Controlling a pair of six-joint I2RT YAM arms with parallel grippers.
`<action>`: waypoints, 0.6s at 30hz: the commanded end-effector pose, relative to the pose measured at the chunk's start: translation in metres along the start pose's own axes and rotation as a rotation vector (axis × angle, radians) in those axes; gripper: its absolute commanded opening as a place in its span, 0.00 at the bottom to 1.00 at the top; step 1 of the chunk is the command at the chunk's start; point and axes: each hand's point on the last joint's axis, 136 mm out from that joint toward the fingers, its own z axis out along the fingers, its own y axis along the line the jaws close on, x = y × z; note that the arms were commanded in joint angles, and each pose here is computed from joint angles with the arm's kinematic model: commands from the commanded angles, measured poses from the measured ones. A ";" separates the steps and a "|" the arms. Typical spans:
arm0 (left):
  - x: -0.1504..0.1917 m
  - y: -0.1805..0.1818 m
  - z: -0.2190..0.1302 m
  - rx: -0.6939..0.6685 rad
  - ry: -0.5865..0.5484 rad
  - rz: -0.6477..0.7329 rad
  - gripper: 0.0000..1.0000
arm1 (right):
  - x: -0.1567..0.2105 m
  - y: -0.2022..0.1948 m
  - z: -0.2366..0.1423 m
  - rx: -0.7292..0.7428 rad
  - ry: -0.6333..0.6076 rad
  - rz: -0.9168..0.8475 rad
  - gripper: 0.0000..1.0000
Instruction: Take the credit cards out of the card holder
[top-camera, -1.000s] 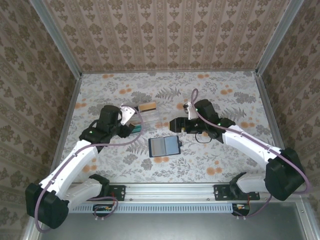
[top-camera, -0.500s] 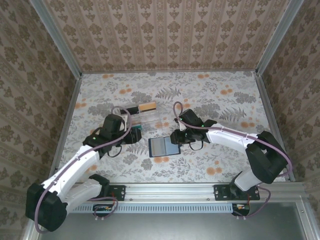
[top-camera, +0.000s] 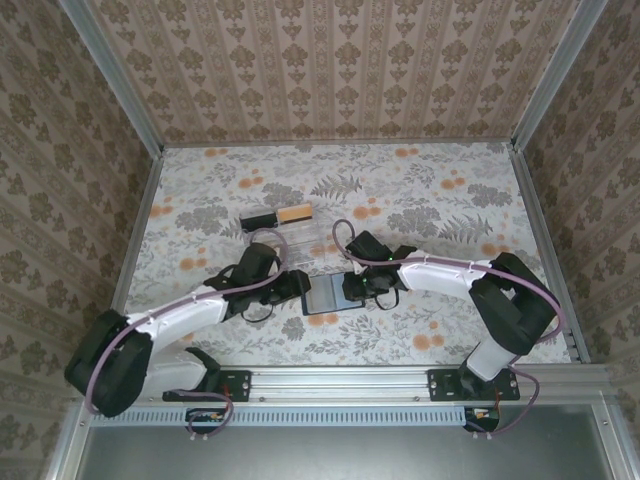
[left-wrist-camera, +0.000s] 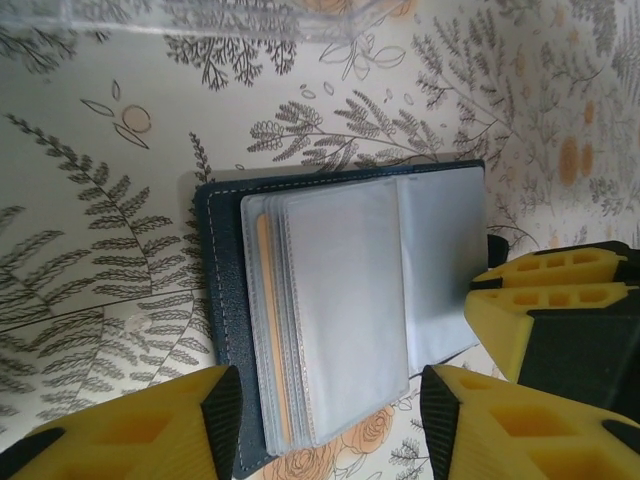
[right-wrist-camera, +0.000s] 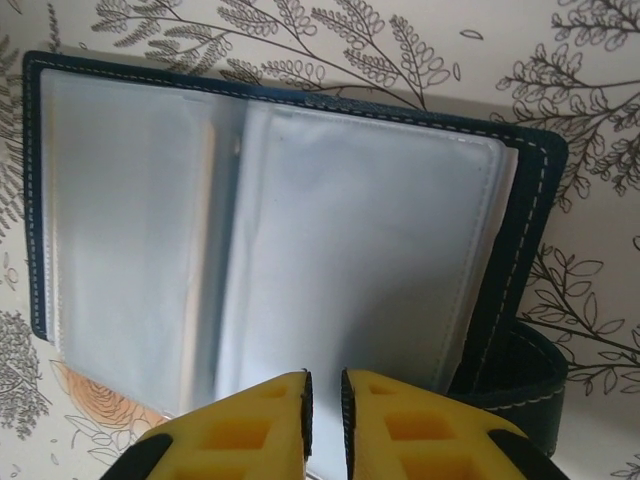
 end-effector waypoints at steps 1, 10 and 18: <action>-0.005 -0.022 0.009 0.066 0.011 -0.001 0.51 | 0.010 -0.008 0.007 0.042 0.017 0.010 0.19; 0.001 -0.031 0.029 0.074 0.061 0.019 0.45 | 0.016 -0.007 0.009 0.038 0.020 0.021 0.19; 0.005 -0.022 0.032 0.008 0.080 0.018 0.44 | 0.016 -0.005 0.008 0.029 0.010 0.024 0.19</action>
